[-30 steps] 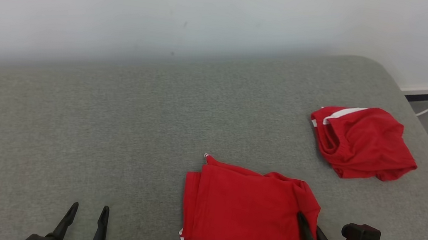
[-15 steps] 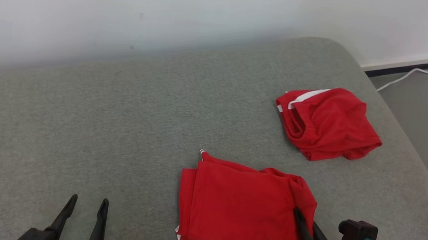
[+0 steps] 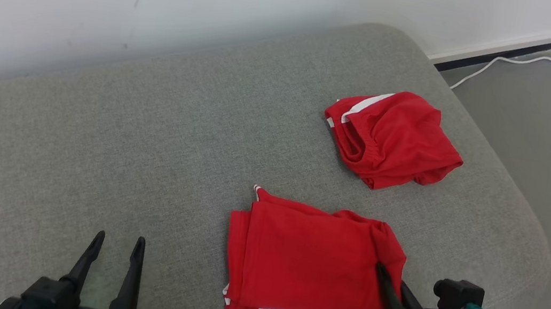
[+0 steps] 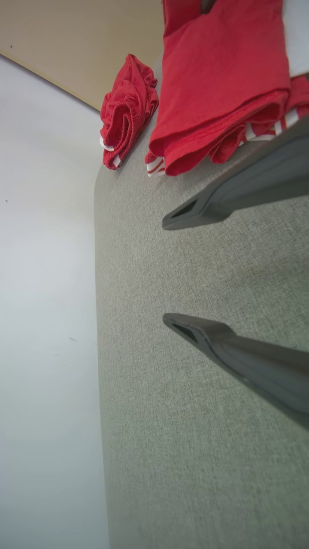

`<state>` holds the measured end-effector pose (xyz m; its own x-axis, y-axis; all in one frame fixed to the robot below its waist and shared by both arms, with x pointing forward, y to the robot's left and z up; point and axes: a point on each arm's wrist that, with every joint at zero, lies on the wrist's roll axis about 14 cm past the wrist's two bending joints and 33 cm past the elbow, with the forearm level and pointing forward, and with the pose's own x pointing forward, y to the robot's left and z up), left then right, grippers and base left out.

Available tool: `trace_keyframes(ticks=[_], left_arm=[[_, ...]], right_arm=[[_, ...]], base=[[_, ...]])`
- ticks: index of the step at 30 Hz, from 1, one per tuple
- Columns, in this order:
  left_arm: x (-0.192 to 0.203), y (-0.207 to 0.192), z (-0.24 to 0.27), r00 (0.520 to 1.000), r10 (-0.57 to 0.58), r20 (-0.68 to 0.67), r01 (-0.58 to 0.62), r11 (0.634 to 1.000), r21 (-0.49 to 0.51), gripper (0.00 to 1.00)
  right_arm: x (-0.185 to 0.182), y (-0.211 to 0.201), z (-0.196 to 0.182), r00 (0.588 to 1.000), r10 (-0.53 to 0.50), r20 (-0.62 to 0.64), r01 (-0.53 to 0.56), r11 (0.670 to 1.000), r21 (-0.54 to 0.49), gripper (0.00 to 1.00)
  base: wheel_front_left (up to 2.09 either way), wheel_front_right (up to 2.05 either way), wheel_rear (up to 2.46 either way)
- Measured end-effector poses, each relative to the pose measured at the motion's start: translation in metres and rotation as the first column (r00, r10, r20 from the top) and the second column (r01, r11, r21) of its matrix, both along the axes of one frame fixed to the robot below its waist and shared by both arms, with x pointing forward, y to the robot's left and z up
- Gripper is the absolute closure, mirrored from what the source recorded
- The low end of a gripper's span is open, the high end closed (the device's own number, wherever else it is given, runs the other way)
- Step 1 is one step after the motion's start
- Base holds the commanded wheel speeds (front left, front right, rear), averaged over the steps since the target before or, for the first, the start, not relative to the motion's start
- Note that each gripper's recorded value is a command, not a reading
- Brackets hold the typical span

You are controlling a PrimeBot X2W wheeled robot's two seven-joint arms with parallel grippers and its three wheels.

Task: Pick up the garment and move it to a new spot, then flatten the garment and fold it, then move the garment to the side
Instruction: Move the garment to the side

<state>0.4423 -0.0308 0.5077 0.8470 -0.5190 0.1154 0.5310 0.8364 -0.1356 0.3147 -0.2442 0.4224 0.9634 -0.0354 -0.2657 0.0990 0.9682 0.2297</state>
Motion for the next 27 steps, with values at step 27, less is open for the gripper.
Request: trace_keyframes(ticks=[27], left_arm=[[0.018, 0.027, -0.018, 0.998, 0.062, -0.002, -0.062, 0.997, 0.040, 0.00]], right_arm=[[0.143, -0.072, 0.126, 0.969, 0.072, 0.235, 0.031, 0.913, -0.408, 1.00]], base=[[0.00, 0.00, 0.00]])
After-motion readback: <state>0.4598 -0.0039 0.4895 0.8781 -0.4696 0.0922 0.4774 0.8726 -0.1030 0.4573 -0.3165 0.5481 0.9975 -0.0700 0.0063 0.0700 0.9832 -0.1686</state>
